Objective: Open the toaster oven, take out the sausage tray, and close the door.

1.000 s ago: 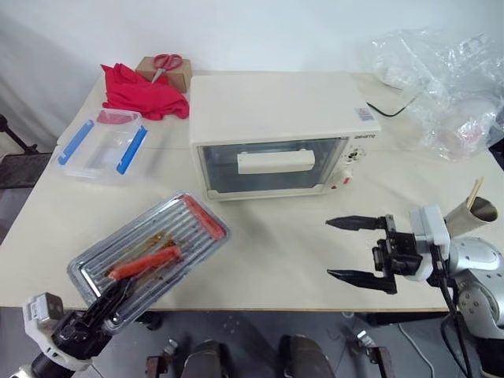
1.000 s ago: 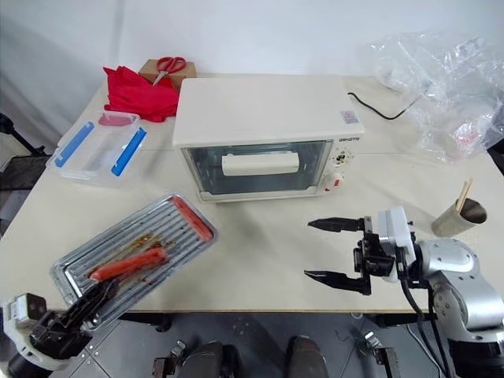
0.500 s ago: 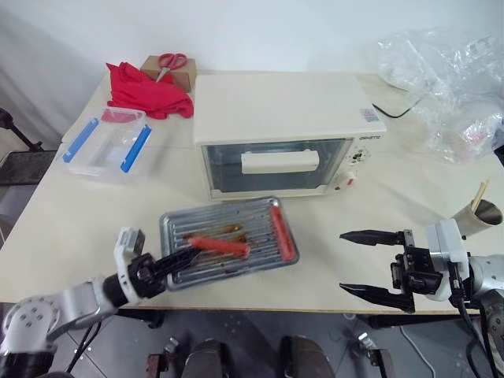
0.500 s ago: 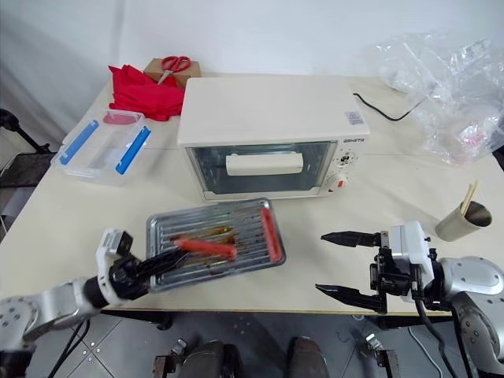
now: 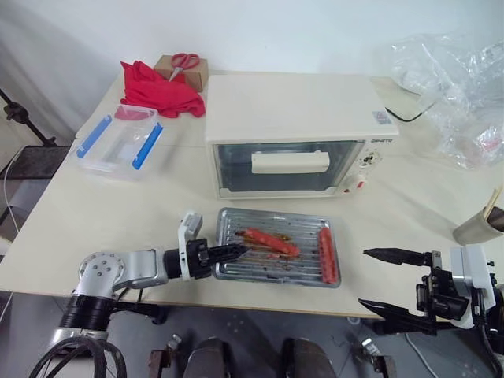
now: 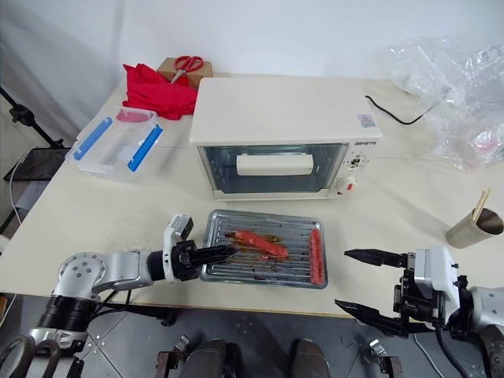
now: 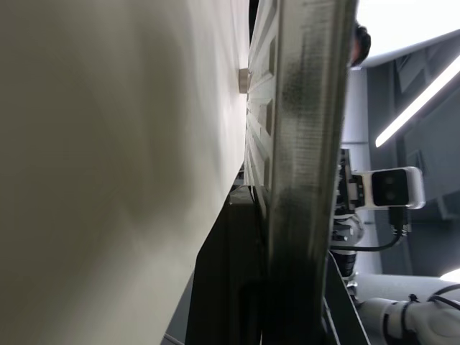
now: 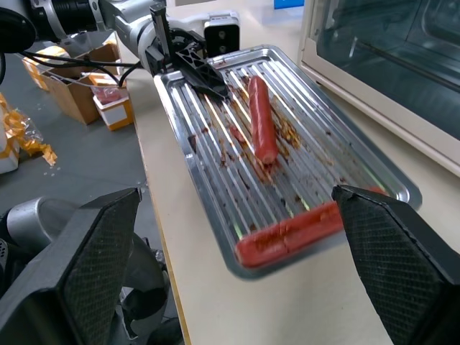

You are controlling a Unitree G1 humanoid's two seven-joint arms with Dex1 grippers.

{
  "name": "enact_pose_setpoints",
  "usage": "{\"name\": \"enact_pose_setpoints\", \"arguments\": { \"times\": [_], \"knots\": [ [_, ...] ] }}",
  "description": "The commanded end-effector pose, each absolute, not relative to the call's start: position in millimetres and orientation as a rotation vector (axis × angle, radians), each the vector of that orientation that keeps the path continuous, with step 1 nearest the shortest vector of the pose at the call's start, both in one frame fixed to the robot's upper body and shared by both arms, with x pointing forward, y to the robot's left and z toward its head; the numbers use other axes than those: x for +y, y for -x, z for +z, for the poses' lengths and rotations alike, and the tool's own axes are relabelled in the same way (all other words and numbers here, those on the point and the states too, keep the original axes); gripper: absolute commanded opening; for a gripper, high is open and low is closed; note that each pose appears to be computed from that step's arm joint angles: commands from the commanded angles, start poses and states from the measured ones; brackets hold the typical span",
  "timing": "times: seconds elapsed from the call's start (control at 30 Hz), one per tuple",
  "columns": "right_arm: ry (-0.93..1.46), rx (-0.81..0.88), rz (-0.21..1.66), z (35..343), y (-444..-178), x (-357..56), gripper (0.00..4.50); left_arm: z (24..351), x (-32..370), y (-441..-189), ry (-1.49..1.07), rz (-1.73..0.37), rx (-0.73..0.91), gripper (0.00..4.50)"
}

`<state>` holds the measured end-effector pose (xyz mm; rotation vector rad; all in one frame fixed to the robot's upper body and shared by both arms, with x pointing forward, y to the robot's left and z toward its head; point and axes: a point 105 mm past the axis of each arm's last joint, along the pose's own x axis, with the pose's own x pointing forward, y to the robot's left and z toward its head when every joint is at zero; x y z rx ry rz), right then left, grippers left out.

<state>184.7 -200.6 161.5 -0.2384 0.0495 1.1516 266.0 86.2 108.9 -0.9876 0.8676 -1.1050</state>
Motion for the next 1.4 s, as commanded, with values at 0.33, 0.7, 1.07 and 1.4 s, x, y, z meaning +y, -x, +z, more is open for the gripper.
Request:
{"name": "enact_pose_setpoints", "arguments": {
  "times": [0.33, 0.7, 1.07, 1.4],
  "knots": [
    [0.288, 0.018, 1.112, 169.7, -178.6, -204.1, 4.46, 78.5, 41.2, -274.0, 0.939, -1.058, 1.0, 0.0],
    [0.288, 0.029, 1.096, 169.1, -175.0, -207.1, 4.5, 69.0, 42.8, -276.8, 0.844, -0.989, 1.013, 1.24],
    [0.28, 0.034, 1.101, 164.9, -175.1, -207.5, 4.5, 94.7, 74.4, -276.4, 0.71, -1.038, 0.834, 4.19],
    [0.325, -0.014, 1.116, 160.7, -189.5, -215.8, 4.5, 133.6, 161.0, -251.9, 0.38, -1.107, 0.328, 4.47]
  ]
}}
